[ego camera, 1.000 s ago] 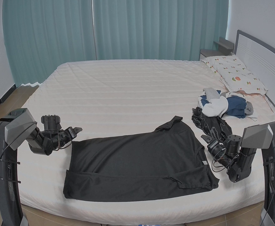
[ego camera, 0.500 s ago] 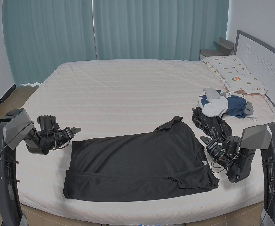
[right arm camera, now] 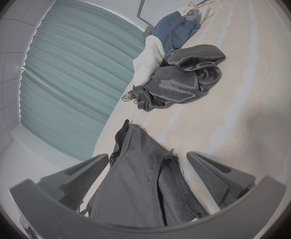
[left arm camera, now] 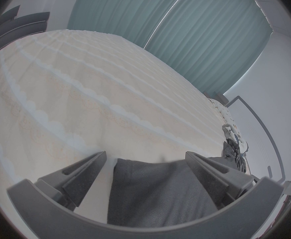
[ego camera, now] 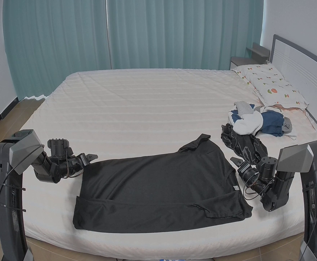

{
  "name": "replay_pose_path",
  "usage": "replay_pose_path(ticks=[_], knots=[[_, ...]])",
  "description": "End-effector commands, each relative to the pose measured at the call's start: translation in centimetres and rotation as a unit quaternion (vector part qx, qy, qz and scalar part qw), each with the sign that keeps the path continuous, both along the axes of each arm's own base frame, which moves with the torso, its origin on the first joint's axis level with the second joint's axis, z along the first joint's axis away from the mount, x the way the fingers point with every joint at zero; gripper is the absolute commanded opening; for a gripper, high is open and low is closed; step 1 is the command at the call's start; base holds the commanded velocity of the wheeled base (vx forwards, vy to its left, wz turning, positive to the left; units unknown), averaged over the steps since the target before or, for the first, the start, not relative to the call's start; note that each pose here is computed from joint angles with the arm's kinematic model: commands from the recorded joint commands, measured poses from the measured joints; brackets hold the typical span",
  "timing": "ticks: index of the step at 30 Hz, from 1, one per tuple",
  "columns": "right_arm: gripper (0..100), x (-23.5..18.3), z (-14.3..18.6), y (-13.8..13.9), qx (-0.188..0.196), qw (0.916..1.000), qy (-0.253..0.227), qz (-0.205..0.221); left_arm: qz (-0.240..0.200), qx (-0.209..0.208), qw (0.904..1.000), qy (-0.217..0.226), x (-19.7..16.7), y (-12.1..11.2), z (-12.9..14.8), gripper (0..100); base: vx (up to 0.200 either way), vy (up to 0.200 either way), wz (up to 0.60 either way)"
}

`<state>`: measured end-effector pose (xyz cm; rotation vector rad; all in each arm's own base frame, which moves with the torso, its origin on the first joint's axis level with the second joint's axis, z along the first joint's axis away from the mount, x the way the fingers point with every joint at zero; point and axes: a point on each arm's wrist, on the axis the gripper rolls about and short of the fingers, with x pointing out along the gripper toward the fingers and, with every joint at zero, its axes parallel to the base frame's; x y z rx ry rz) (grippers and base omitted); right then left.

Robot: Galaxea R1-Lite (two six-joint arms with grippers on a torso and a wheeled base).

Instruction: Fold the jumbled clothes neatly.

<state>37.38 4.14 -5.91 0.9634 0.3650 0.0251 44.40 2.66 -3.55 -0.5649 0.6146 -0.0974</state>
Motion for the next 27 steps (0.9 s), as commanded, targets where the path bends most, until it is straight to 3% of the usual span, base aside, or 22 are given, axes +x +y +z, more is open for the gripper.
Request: replay_pose_path(ticks=[1, 4, 5, 13, 18, 20, 27], knots=[[100, 0.0, 0.1, 0.0, 0.001, 1.0000, -0.006, 0.001, -0.002, 0.000, 1.0000, 0.003, 0.0, -0.2, -0.2, 100, 0.000, 0.000, 0.00], [100, 0.0, 0.1, 0.0, 0.001, 1.0000, -0.006, 0.001, -0.004, 0.000, 1.0000, 0.007, -0.2, -0.4, -0.5, 100, 0.000, 0.000, 0.00], [100, 0.0, 0.1, 0.0, 0.001, 1.0000, -0.006, 0.001, -0.005, 0.001, 1.0000, 0.007, -0.2, -0.4, -0.5, 0, 0.000, 0.000, 0.00], [100, 0.2, 0.2, 0.0, 0.001, 0.9999, -0.011, 0.001, 0.001, 0.007, 1.0000, 0.003, -0.3, -0.1, -0.4, 0, 0.000, 0.000, 0.00], [100, 1.6, 1.0, 0.0, -0.005, 0.9993, -0.038, 0.003, 0.005, 0.006, 0.9999, -0.013, -0.5, -0.1, -0.3, 0, 0.000, 0.000, 0.00], [100, 2.9, 2.6, 0.0, -0.047, 0.9966, -0.066, 0.017, 0.005, 0.004, 0.9999, -0.009, -0.7, -0.2, -0.4, 0, 0.000, 0.000, 0.00], [100, 6.9, 4.1, 1.4, -0.164, 0.9822, -0.045, 0.079, 0.021, -0.023, 0.9995, 0.000, -0.9, -0.2, -0.5, 0, 0.000, 0.000, 0.00]])
